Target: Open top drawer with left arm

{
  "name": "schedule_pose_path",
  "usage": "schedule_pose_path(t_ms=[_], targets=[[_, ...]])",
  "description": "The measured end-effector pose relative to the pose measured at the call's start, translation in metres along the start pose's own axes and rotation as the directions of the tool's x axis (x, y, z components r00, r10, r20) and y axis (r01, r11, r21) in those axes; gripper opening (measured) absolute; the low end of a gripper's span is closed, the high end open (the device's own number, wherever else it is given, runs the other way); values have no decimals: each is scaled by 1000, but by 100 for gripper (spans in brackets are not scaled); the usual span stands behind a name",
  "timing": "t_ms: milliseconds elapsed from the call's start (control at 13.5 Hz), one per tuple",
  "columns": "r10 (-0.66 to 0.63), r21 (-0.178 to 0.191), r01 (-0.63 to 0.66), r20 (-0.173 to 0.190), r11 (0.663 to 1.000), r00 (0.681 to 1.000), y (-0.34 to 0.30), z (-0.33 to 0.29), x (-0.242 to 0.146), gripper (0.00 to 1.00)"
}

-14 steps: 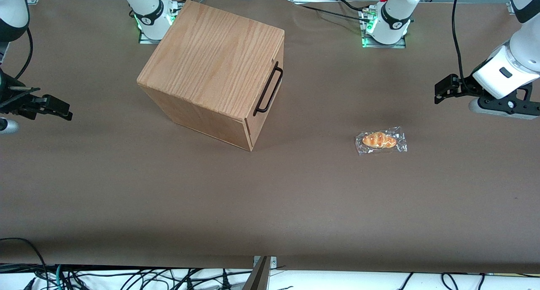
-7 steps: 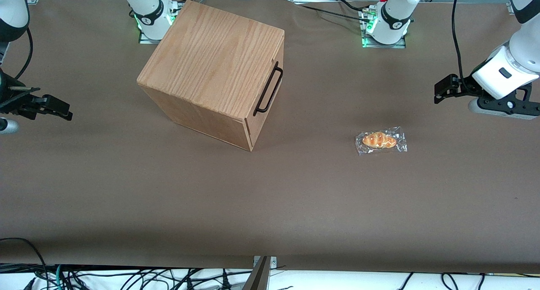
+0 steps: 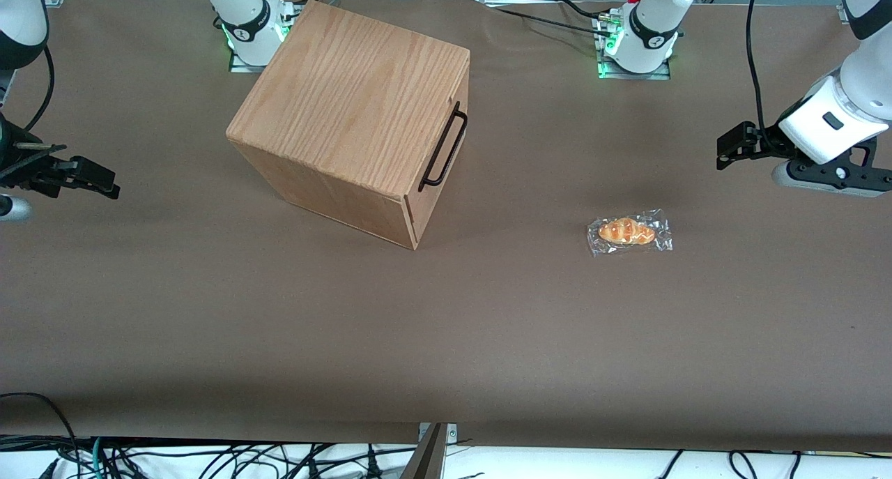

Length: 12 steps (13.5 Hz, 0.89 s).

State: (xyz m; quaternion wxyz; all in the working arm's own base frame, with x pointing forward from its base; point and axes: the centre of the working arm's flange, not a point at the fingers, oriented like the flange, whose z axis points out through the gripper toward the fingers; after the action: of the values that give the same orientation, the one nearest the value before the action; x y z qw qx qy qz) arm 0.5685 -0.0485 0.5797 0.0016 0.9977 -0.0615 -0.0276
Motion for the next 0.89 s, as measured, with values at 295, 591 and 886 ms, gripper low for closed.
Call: schedule_pose_path(t_ms=[295,591,886], targets=[[48,-56,-47,32,997,998,34,11,3,100],[61,-126,-50,88,991,994,113,36,8,100],[34,-178,-23,59,984,998,192,49,10,100]])
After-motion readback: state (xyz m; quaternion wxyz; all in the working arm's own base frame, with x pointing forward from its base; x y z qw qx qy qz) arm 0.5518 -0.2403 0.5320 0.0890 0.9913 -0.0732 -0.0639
